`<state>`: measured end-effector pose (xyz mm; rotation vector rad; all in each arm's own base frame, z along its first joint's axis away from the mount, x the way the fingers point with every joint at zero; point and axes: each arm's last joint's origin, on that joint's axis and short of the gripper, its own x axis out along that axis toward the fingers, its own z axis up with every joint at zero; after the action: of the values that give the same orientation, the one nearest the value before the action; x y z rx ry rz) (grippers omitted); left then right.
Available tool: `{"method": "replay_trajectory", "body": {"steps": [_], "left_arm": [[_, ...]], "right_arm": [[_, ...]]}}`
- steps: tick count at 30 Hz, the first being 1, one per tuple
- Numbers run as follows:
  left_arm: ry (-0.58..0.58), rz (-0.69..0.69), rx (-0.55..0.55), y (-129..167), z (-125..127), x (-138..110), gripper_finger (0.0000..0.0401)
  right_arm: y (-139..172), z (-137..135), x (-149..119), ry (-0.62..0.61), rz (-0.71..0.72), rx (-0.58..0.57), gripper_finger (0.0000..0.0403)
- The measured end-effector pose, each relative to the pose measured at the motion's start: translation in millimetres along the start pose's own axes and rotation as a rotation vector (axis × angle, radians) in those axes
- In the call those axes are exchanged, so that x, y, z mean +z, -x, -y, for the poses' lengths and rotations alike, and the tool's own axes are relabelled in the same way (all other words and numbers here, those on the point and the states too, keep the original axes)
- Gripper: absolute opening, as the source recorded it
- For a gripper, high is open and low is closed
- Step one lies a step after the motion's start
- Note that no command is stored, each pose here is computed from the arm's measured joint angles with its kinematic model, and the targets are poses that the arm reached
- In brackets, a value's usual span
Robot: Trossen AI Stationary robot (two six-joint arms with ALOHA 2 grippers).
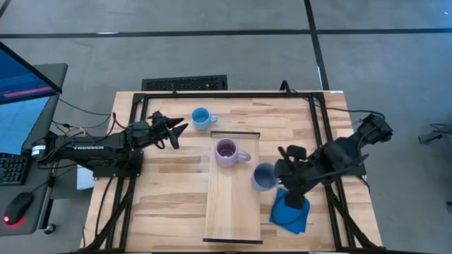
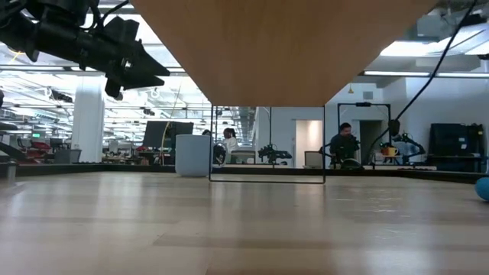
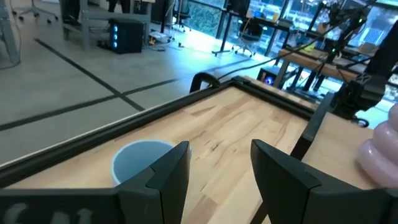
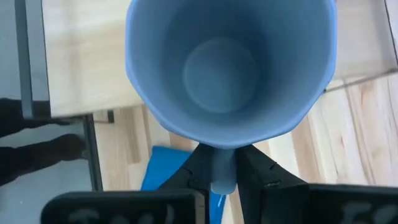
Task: Stack small to large cups/mugs on shelf
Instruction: Put the dark blue mug on the shelf
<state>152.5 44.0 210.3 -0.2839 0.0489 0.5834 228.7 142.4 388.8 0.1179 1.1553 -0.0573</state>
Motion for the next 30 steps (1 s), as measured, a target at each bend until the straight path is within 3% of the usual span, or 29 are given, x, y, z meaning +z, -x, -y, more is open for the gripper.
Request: {"method": "replay_trajectory", "body": {"steps": [13, 19, 30], "left_arm": [[-0.038, -0.106, 0.019, 0.6, -3.0, -10.3, 0.0162], [-0.038, -0.111, 0.002, 0.6, -2.5, -10.4, 0.0162], [-0.044, -0.112, 0.001, 0.6, -2.5, -10.5, 0.0162]], "right_arm": [[-37.9, -15.2, 56.3, 0.024, -0.013, -0.041, 0.0058], [-52.6, -20.5, 78.8, 0.042, -0.014, 0.004, 0.0058], [-77.9, -25.6, 103.2, 0.079, -0.034, 0.019, 0.0058]]}}
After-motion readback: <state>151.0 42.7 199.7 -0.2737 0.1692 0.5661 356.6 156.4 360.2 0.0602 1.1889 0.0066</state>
